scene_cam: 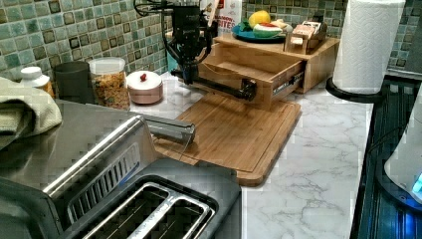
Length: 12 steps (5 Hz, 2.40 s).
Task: Close the drawer.
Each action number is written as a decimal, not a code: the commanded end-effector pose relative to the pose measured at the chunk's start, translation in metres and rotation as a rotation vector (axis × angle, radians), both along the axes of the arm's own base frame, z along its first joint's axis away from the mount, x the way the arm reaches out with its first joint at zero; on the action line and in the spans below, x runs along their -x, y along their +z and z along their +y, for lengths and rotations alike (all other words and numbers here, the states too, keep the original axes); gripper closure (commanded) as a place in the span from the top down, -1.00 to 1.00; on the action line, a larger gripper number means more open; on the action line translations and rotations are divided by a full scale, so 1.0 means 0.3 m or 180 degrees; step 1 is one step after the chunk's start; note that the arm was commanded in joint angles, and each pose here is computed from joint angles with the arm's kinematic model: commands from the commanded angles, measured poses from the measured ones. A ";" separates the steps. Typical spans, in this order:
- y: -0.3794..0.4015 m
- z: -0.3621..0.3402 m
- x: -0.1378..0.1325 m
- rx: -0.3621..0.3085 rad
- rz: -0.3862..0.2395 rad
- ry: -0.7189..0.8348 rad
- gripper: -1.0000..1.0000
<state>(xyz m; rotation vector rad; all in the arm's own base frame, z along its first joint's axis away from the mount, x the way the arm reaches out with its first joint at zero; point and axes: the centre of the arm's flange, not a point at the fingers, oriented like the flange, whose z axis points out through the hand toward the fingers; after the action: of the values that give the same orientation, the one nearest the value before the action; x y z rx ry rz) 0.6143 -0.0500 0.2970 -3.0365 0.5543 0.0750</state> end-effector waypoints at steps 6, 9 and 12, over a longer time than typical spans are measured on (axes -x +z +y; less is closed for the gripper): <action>-0.058 -0.336 -0.011 0.0185 -0.0077 0.0169 -1.00; 0.025 -0.822 0.067 0.0341 0.0097 0.0329 -1.00; 0.047 -1.196 0.282 0.0573 0.0033 0.0184 -1.00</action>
<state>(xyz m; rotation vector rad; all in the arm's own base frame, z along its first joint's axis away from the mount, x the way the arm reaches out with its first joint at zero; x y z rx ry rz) 0.5950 -0.2275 0.2613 -3.1090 0.2466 0.1900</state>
